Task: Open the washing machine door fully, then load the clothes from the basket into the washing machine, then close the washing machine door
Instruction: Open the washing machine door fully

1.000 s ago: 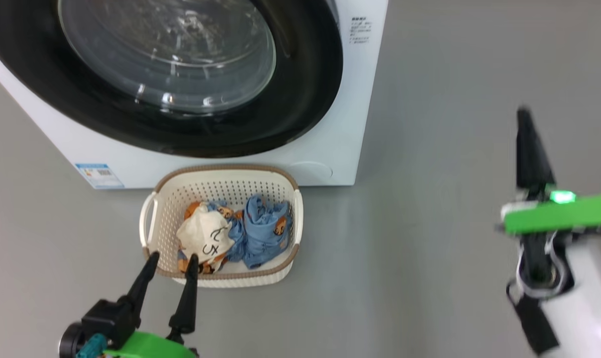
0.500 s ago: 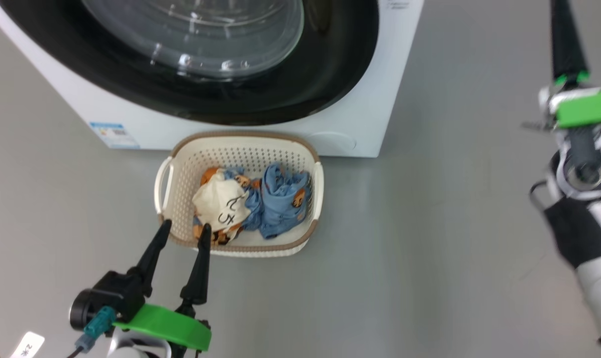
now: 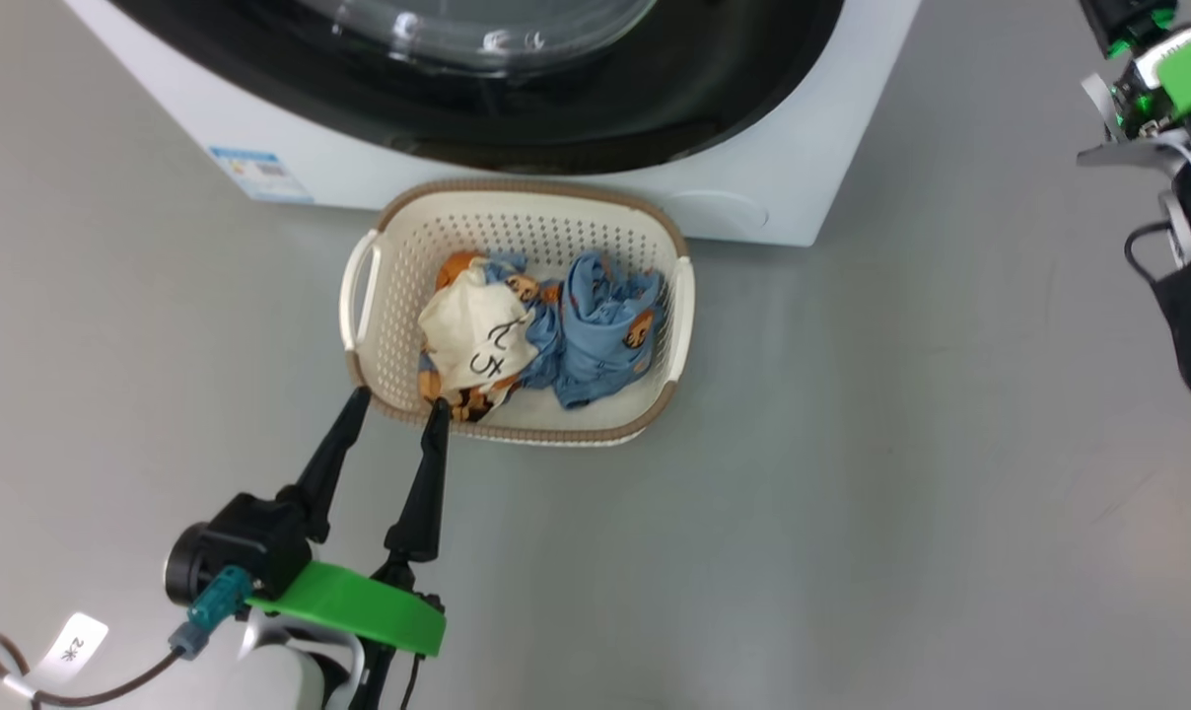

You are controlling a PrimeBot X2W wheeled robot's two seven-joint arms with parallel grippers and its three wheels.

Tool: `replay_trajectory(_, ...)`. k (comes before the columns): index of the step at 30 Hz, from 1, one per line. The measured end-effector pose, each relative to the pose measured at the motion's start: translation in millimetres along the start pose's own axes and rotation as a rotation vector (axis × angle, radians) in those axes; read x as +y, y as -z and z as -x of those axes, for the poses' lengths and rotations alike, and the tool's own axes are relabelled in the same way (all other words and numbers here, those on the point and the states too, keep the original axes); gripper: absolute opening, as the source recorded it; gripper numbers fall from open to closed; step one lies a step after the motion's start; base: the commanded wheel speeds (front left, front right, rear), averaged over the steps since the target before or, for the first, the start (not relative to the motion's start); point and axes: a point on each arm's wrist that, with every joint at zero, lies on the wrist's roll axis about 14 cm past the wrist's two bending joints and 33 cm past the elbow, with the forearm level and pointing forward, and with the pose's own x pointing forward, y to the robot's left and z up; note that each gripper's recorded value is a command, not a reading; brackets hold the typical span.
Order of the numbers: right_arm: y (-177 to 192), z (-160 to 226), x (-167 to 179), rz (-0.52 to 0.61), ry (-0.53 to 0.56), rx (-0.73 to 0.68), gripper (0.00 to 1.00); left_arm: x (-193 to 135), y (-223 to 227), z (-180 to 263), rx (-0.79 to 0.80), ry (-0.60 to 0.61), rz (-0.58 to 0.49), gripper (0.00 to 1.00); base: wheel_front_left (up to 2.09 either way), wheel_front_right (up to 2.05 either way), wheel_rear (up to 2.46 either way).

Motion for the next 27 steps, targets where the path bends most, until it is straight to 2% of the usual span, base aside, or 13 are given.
replay_trajectory(4,12,-16,-7,-0.042,0.002,0.080,0.00,4,4,-4,0.010,-0.009,-0.001,1.00,0.00,0.00,0.00)
replay_trajectory(13,20,-46,-11,-0.170,-0.031,0.161,0.00,10,12,-16,0.025,-0.014,0.001,1.00,0.00,0.00,0.00)
replay_trajectory(27,46,-81,-33,-0.194,-0.028,0.301,0.00,23,24,-30,0.041,-0.042,0.032,1.00,0.00,0.00,0.00)
